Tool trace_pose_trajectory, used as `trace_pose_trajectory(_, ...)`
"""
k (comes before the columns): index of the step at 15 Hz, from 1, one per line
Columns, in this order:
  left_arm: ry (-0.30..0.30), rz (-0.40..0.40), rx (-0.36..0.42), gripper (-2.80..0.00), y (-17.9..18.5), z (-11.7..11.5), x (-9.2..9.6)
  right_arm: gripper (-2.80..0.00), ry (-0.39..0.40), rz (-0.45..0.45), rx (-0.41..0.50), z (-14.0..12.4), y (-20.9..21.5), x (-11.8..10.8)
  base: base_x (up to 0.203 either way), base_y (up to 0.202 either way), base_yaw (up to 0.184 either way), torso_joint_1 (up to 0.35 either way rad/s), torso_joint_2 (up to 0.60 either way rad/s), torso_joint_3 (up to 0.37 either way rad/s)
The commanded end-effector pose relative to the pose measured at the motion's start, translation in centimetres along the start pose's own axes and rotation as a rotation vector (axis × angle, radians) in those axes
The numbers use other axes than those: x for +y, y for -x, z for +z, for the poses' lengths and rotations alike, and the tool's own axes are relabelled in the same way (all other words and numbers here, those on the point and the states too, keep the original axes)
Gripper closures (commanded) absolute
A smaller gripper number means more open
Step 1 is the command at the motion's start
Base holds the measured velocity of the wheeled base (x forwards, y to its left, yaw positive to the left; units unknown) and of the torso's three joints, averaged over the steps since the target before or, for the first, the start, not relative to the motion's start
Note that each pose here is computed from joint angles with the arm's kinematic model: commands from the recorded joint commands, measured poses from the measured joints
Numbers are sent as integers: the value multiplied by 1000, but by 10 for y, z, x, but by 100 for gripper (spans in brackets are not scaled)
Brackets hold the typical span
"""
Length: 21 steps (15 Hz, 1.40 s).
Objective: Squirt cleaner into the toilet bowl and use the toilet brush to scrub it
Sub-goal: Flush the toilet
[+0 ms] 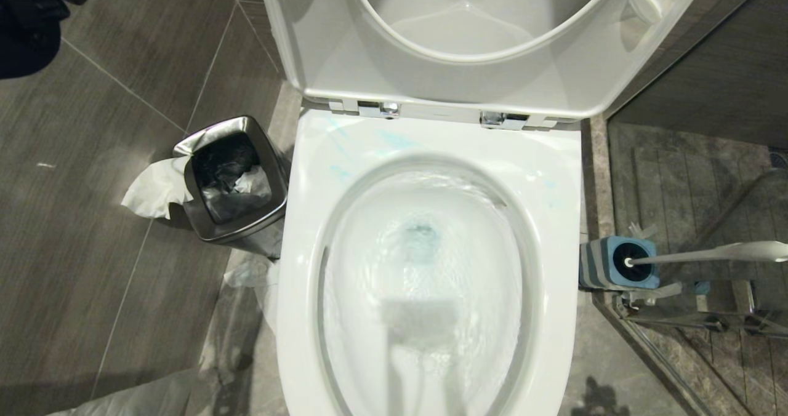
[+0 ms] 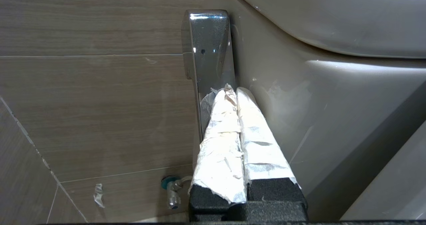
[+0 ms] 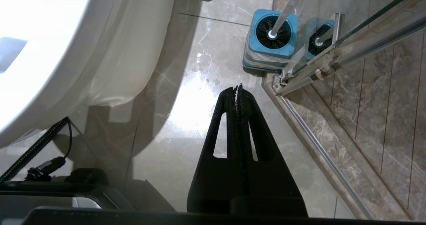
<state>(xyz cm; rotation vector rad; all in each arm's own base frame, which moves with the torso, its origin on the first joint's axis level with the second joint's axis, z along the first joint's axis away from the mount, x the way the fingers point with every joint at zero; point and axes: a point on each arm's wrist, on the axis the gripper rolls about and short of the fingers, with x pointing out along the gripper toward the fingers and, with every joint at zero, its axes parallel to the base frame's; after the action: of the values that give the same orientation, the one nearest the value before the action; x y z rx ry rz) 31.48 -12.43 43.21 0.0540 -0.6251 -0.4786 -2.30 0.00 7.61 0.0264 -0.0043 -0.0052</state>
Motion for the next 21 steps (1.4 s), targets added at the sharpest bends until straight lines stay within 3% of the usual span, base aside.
trace_pose_trajectory(1, -8, 1, -16, 0, 3, 7, 1, 0, -1, 1, 1, 0, 0, 0, 0, 0, 0, 0, 0, 0)
trace_pose_trajectory(7, -45, 9, -96, 0, 28, 67, 4, 0, 0, 1, 1, 0, 0, 0, 0, 0, 0, 0, 0, 0)
trace_pose_trajectory(19, -102, 30, -209, 0, 73, 141, 5, 0, -1, 1, 1, 0, 0, 0, 0, 0, 0, 0, 0, 0)
trace_pose_trajectory(21, -99, 21, -189, 0, 86, 155, 4, 0, 0, 1, 1, 0, 0, 0, 0, 0, 0, 0, 0, 0)
